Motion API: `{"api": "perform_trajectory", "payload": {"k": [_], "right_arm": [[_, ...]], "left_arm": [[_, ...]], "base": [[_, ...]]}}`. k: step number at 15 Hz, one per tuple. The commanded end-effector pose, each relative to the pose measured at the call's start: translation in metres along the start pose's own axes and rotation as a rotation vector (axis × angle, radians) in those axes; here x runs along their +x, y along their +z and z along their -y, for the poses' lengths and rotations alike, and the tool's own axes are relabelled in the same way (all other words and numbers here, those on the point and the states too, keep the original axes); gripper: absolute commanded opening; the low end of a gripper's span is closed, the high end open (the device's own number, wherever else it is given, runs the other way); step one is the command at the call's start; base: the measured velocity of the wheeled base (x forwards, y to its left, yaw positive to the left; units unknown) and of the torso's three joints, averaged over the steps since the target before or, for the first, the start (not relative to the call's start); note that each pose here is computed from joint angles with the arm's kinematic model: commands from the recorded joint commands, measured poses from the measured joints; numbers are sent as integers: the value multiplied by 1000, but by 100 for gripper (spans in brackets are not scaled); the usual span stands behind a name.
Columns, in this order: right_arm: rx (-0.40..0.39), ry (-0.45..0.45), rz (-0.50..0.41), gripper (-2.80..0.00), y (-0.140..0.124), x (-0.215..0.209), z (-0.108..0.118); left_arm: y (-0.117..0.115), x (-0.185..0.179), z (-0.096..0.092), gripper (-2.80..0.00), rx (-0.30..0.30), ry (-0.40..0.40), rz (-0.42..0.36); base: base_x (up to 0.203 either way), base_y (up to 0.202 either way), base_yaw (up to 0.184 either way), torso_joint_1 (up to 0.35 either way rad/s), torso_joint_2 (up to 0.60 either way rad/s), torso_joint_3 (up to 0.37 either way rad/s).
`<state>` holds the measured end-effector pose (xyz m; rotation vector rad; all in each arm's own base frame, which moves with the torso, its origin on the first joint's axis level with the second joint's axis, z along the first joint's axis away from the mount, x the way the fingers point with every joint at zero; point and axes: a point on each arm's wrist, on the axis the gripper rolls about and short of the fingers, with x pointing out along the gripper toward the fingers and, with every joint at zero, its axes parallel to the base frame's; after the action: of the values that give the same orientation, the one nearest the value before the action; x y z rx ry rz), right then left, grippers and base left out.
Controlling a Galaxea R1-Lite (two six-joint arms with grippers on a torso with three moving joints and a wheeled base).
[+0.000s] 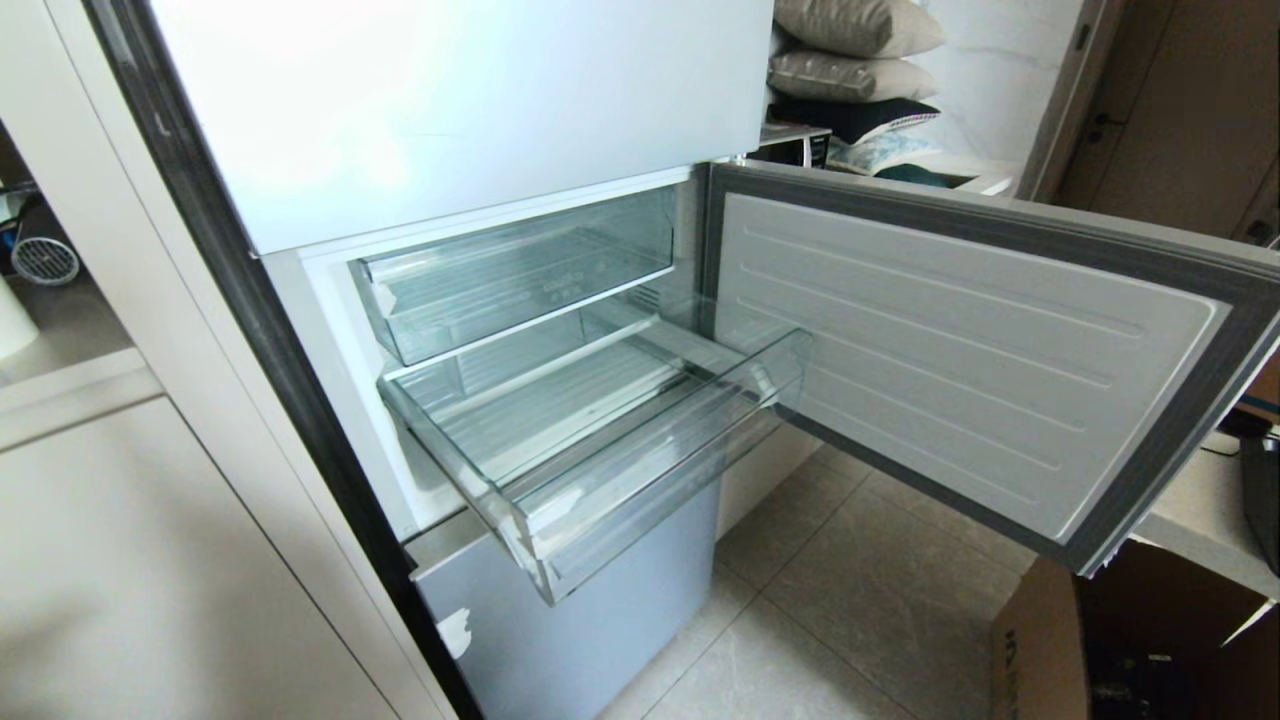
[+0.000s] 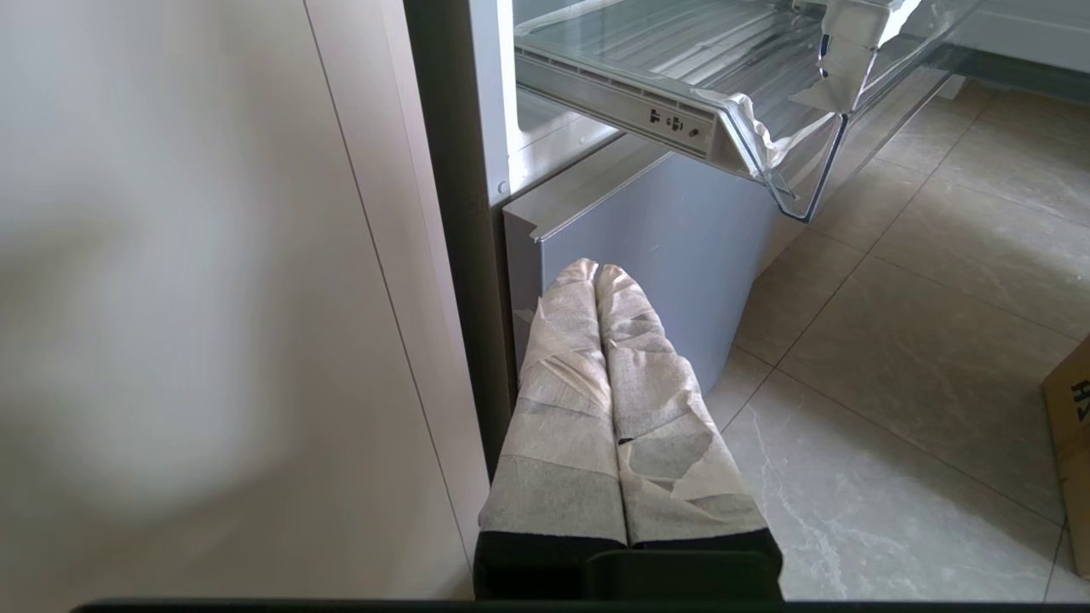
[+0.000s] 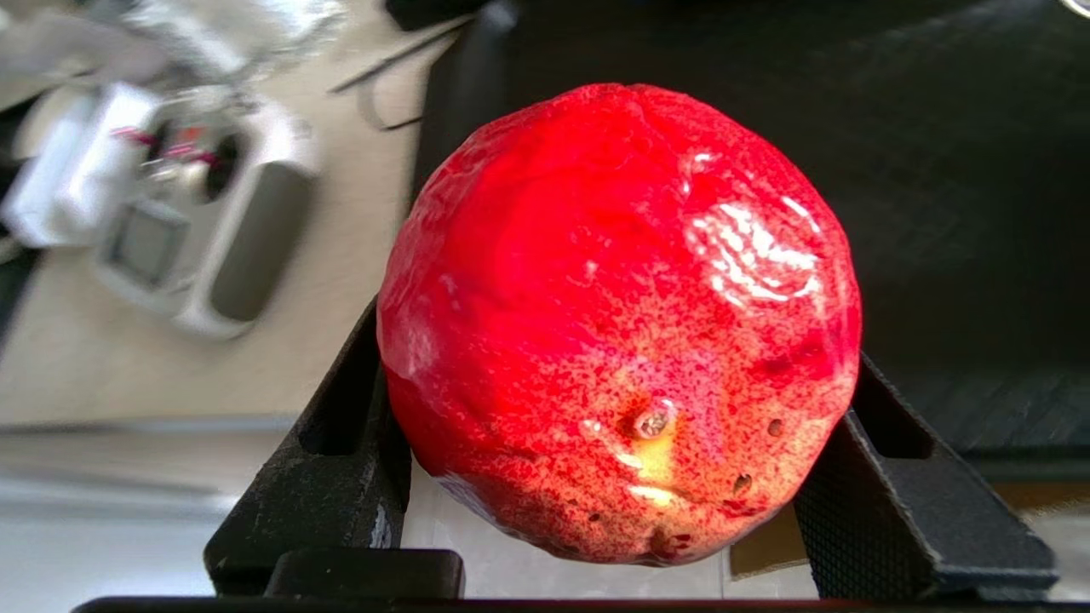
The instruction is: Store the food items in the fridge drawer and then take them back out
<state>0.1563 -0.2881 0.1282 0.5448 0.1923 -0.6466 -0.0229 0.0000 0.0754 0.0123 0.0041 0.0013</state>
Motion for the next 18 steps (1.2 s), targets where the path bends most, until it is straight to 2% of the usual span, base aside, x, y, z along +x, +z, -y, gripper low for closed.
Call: {"api": "perform_trajectory", "payload": {"k": [1,8,11,14,15,18], "right_arm": [[17,-53,-19,-280,-6,20,16],[35,-135,-43,-280,-15,44,67],[45,-138,-62,-280,-22,53,75],[-1,-127,-47,-280,-27,59,79],[0,-126,-47,0,-27,59,79],[4,-121,-42,0,-25,58,75]], "left_arm": [[0,0,0,-280,0,0,-1],[0,0,0,-280,0,0,-1],[0,0,0,-280,0,0,-1],[0,0,0,-280,0,0,0],[0,0,0,-280,0,0,-1],[0,0,0,-280,0,0,1]], "base": [[0,0,0,0,0,0],[0,0,0,0,0,0],[0,0,0,0,0,0],[0,0,0,0,0,0],[0,0,0,0,0,0],[0,0,0,0,0,0]]}}
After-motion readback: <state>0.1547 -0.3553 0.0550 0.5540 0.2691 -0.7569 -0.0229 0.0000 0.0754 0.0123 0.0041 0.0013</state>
